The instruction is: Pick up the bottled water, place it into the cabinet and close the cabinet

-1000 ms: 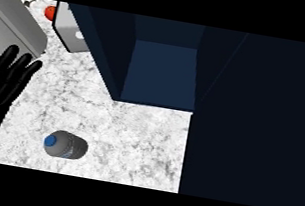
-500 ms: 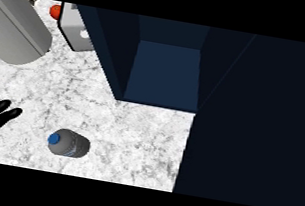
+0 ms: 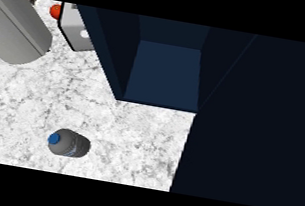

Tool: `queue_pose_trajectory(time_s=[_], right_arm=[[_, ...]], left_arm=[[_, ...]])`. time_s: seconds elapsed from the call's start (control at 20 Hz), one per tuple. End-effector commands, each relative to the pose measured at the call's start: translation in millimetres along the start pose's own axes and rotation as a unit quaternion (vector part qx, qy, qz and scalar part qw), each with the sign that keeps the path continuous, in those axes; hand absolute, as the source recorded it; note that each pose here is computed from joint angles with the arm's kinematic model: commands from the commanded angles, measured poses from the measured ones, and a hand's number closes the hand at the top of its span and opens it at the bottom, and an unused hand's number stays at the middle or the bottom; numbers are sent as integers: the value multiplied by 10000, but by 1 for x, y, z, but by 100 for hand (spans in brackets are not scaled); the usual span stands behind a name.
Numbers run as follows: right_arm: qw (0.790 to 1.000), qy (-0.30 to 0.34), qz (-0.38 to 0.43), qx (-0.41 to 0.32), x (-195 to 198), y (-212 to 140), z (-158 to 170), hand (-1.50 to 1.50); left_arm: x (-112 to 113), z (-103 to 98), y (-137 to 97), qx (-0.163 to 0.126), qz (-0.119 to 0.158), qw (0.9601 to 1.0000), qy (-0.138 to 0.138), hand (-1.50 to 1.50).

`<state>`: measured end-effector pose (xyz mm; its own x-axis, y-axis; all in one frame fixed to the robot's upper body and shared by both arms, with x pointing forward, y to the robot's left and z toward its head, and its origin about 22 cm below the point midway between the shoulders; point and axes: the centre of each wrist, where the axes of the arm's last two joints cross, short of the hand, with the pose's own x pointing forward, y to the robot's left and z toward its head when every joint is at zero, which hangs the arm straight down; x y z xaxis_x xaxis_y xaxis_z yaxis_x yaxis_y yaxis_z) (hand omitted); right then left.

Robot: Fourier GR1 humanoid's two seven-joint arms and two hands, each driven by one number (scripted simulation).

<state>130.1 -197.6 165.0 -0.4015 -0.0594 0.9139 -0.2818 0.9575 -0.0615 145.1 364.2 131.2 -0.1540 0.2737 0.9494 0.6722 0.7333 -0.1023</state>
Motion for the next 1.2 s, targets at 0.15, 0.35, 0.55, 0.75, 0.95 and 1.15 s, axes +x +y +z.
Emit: queue_pose_trajectory(time_s=[0.15,0.35,0.55,0.75,0.95,1.15], right_arm=[[10000,-15,-76,13,14,0,2,-150],[10000,2,-8,-13,21,11,15,-150],[9999,-130,-28,-55,18,14,-2,-150],[10000,-66,49,-13,22,17,-1,-150],[10000,-55,-9,45,29,16,10,-150],[10000,28,-63,36,17,28,10,-150]], left_arm=[[3,-6,6,-24,-288,9993,241,-150],[-21,-10,9,-79,-441,9978,485,-150],[-25,2,-4,33,-453,9973,581,-150],[-55,-32,6,151,-423,9965,710,-150],[-75,-23,35,276,-440,9947,885,-150],[-101,-31,46,290,-473,9918,1150,-150]])
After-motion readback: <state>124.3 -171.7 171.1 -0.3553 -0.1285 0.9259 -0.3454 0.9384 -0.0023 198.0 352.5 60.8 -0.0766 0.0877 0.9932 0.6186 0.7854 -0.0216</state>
